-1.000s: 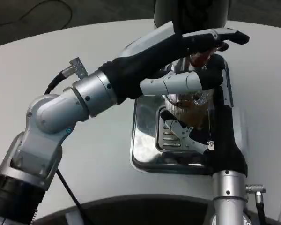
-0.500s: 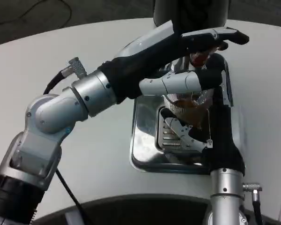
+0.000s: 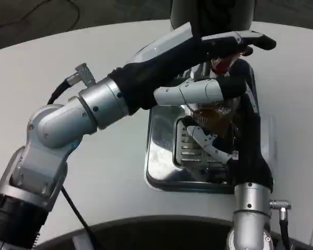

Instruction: Grasp the cup under the faucet to collect the drink, then remove the cup.

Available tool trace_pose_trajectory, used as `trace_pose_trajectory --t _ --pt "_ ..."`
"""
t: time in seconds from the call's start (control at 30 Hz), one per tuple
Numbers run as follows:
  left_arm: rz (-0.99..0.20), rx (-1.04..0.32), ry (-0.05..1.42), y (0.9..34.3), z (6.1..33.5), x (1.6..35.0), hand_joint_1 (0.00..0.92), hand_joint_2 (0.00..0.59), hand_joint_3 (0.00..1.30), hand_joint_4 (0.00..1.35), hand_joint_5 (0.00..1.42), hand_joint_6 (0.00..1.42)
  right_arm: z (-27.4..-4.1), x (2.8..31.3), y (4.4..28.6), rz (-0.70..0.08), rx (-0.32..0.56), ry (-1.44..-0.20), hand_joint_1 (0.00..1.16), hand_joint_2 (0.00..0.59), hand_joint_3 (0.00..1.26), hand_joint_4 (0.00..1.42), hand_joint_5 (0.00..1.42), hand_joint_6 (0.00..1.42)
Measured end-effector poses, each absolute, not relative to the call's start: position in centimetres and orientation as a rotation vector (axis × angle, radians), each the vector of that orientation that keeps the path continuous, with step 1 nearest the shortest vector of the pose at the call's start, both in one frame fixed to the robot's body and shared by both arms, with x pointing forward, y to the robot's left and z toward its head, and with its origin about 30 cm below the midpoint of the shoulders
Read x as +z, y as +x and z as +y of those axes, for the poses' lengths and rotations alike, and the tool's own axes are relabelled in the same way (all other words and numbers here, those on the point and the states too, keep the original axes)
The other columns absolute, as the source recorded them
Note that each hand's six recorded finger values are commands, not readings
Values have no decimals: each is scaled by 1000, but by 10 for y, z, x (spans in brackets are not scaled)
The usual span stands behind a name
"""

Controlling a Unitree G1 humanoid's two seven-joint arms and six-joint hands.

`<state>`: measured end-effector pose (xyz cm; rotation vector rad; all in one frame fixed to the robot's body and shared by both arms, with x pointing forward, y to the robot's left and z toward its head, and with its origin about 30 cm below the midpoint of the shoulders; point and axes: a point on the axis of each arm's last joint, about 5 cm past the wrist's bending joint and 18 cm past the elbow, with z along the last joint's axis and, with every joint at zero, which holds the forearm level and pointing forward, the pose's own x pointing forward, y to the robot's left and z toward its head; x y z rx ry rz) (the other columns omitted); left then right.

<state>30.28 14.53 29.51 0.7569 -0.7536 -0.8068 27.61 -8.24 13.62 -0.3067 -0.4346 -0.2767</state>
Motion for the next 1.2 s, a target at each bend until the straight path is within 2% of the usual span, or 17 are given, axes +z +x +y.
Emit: trace_pose_trajectory --t 0.33,0.8,1.03,1.2 --pt "-754 -799 763 303 148 296 0 25 237 89 135 0 -84 139 282 -443 -312 -311 898 176 347 507 547 400" --pt "-761 -796 763 303 149 296 0 25 237 89 135 0 -88 139 278 -460 -332 -323 969 169 566 657 716 588" --pt "-765 -796 763 301 149 296 0 25 237 89 135 0 -89 138 272 -470 -369 -333 1014 155 663 724 847 770" --pt "-765 -791 760 300 150 296 0 25 237 89 135 0 -90 138 266 -481 -385 -336 1012 118 718 780 951 897"
